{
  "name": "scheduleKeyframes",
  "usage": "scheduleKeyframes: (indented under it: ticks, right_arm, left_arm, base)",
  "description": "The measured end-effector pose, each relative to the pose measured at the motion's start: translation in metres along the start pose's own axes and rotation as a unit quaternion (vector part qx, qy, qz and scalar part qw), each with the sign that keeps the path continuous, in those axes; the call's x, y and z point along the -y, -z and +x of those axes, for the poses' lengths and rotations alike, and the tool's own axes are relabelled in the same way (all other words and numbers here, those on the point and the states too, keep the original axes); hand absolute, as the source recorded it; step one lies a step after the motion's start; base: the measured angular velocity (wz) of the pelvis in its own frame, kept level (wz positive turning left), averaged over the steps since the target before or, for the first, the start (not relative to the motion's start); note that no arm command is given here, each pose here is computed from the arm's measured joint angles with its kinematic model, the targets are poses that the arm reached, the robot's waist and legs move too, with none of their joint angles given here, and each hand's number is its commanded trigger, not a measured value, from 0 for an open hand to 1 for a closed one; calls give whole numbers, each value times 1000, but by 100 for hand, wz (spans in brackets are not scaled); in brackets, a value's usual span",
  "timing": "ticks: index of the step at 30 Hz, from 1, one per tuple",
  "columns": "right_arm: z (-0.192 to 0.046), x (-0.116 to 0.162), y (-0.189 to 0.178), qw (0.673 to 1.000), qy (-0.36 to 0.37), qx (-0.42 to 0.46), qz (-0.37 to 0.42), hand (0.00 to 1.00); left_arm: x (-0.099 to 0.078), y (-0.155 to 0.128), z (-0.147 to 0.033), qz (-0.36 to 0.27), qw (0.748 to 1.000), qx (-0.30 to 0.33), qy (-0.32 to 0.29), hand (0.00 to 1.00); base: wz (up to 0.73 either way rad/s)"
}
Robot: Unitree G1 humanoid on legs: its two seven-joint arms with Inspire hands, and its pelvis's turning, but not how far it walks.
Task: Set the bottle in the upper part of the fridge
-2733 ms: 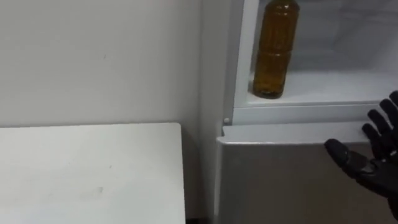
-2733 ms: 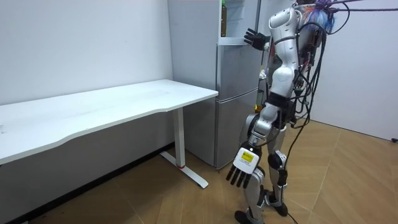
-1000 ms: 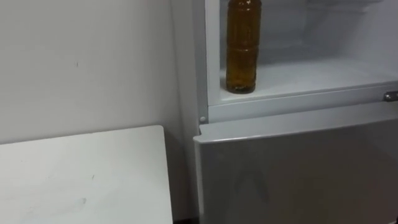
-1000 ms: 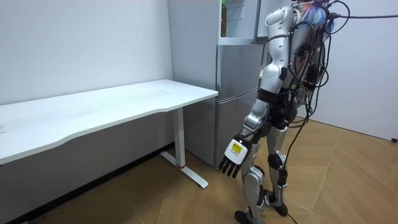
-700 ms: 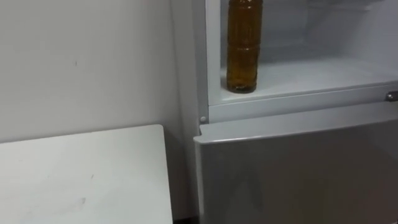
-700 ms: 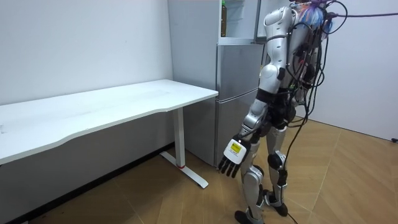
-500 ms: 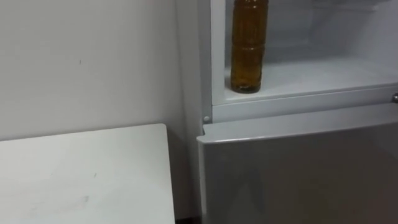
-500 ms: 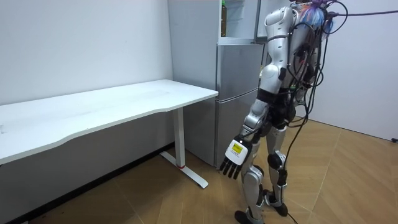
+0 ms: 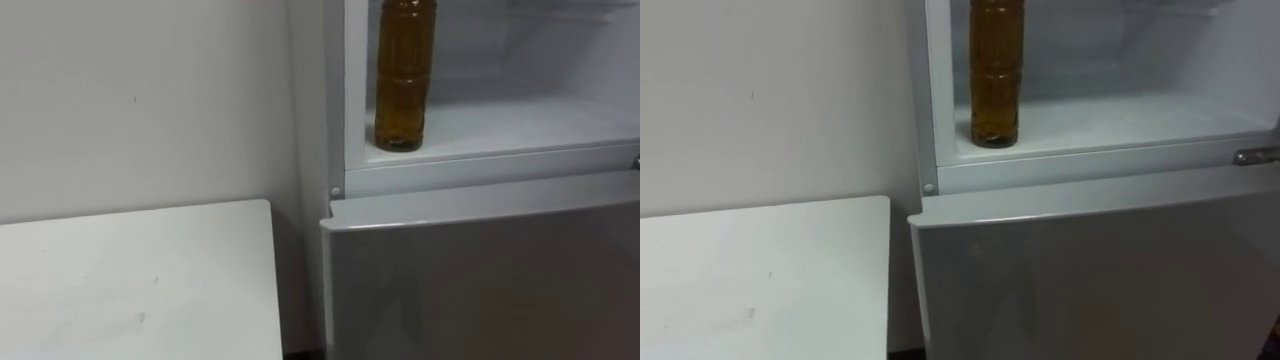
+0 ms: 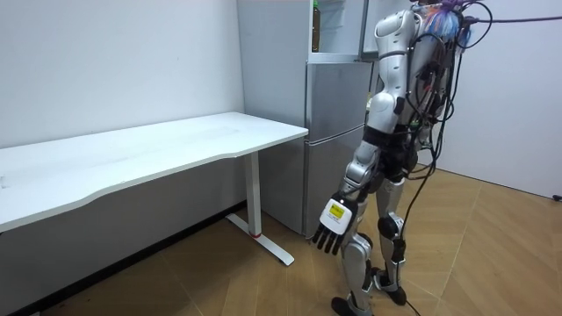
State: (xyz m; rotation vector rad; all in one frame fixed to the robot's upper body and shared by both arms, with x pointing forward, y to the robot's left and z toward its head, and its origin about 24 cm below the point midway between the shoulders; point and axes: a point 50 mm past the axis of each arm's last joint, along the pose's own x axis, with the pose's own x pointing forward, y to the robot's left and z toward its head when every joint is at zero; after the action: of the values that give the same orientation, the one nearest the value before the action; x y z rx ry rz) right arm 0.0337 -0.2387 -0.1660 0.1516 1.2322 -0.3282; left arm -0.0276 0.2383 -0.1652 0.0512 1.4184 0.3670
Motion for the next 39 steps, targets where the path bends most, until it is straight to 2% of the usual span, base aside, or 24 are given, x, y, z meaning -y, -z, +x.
scheduleKeyframes:
  ticks: [10,16,21,26,30,34,36,39]
  right_arm:
    - [-2,4,9,997,18,-13,70,0]
    - [-4,22,3,978,72,12,195,0]
    - [-11,48,-29,936,121,97,316,0]
    - [-23,63,-74,903,136,193,359,0]
    - [-45,74,-117,861,145,284,396,0]
    - [-70,84,-150,831,158,351,402,0]
    - [-92,91,-172,800,165,403,412,0]
    - [-110,105,-188,769,189,441,422,0]
  left_arm:
    - [-1,2,0,-6,1000,-4,-3,0]
    - [-5,4,-1,-50,999,-1,-16,0]
    - [-23,11,-3,-91,994,1,-54,0]
    - [-26,8,-3,-89,994,14,-59,0]
    - [-30,10,-4,-92,994,12,-64,0]
    - [-33,17,-6,-91,993,5,-69,0]
    - [-36,18,-7,-91,993,7,-74,0]
    - [-39,17,-7,-92,993,9,-78,0]
  base:
    - [-1]
    - [-10]
    - [-4]
    - [-1]
    - [-6]
    - [-2]
    - [-9]
    - [0]
